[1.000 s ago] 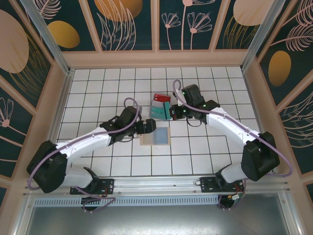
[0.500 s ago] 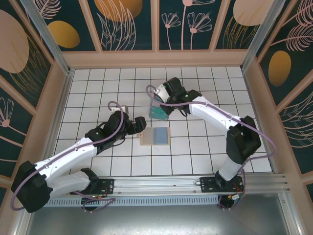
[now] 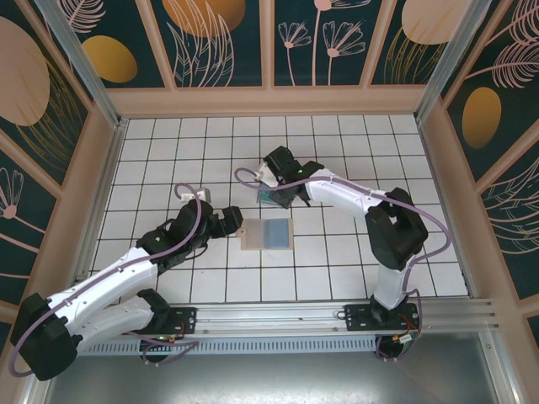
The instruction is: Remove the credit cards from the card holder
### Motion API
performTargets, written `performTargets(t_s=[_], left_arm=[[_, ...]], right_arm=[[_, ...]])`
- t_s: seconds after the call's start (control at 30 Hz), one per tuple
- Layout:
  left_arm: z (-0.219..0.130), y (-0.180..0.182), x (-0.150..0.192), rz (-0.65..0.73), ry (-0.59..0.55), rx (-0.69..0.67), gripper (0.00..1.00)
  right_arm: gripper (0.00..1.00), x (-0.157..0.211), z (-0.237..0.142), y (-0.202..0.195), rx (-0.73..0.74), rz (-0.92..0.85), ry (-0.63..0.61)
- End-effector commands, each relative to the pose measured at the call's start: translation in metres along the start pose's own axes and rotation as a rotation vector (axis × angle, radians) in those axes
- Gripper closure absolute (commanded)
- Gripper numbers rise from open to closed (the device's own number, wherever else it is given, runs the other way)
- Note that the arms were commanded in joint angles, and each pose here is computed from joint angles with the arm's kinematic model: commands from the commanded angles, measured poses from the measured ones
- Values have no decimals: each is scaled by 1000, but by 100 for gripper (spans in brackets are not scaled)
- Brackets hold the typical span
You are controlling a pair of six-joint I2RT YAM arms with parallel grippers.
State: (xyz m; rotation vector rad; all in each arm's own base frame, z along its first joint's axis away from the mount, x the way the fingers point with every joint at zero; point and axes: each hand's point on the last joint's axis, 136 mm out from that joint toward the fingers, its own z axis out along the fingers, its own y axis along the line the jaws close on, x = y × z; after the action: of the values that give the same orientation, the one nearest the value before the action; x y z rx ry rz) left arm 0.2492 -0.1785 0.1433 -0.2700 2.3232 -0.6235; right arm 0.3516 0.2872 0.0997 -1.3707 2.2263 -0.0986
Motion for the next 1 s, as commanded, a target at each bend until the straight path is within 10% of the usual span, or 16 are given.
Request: performTargets(t_s=[0.0, 0.97], left_arm=[[-1, 11, 2, -14, -2, -37, 2], [1, 22, 5, -21, -16, -69, 1]], right_arm=[[100, 4, 7, 4, 4, -40, 41], [73, -15, -17, -54, 229, 224, -40]])
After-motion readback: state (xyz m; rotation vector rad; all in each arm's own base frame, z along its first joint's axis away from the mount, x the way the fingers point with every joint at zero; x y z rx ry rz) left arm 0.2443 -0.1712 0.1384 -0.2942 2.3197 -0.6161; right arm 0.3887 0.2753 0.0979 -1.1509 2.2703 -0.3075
